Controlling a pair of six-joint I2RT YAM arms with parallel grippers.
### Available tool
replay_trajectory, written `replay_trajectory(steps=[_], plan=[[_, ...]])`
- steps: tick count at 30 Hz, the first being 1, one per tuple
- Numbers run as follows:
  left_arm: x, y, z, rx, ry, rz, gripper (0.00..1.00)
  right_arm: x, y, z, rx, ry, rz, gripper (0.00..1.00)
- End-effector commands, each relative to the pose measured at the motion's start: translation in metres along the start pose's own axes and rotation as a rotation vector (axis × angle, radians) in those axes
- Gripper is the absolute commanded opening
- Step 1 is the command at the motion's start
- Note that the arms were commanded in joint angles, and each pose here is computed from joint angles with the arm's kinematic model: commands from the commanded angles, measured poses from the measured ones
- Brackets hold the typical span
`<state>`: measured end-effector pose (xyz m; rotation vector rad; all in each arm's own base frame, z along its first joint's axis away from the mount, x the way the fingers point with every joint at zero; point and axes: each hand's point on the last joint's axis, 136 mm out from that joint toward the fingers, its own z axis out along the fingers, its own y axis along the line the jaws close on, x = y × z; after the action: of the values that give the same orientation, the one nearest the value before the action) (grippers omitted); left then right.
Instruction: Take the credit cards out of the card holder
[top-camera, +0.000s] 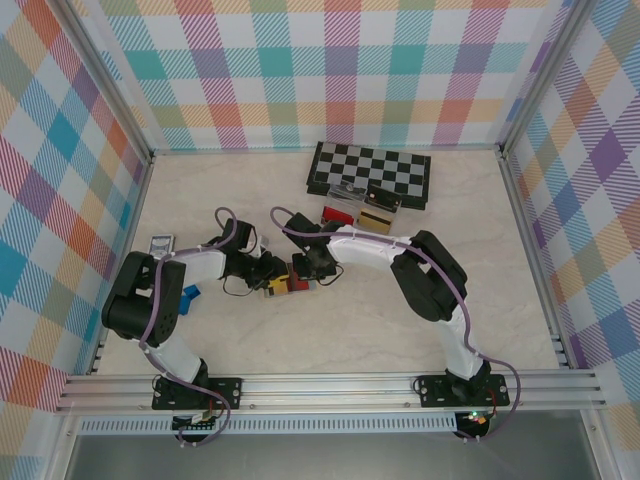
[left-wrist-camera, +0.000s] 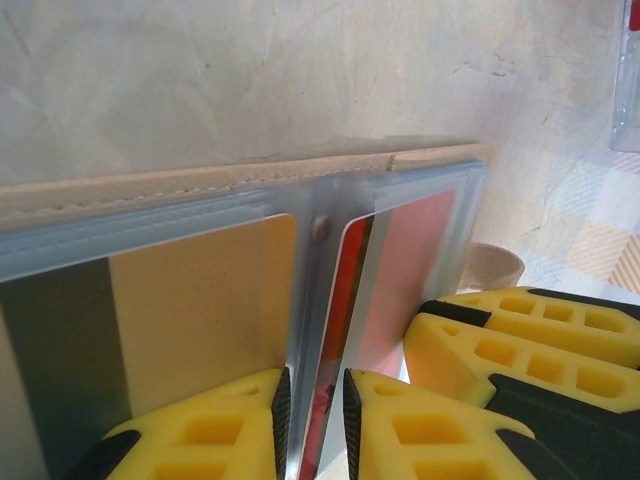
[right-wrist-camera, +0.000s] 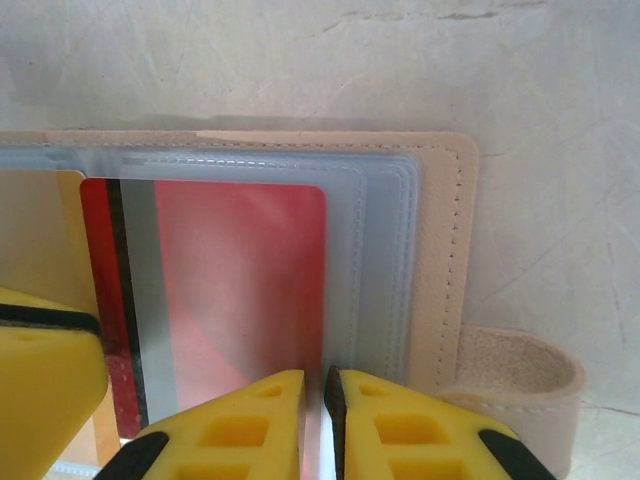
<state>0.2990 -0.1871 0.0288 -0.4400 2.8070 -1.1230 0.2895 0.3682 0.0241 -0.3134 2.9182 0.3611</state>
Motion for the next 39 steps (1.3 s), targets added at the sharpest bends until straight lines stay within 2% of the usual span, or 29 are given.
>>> replay_trajectory(steps=[1, 21, 33, 39], plan=[[0.001, -0.001, 0.007, 0.009, 0.027, 0.026, 0.23, 0.014, -0.011, 0.017, 0.033, 0.073, 0.009, 0.16], [0.006, -0.011, 0.005, 0.062, 0.052, 0.040, 0.11, 0.018, -0.015, 0.023, 0.028, 0.106, 0.022, 0.16], [0.010, 0.003, -0.001, -0.021, 0.037, 0.041, 0.01, 0.021, -0.022, 0.025, 0.038, 0.113, 0.043, 0.16], [0.011, 0.007, -0.012, -0.069, 0.010, 0.033, 0.00, 0.020, -0.023, 0.024, 0.033, 0.110, 0.049, 0.16]])
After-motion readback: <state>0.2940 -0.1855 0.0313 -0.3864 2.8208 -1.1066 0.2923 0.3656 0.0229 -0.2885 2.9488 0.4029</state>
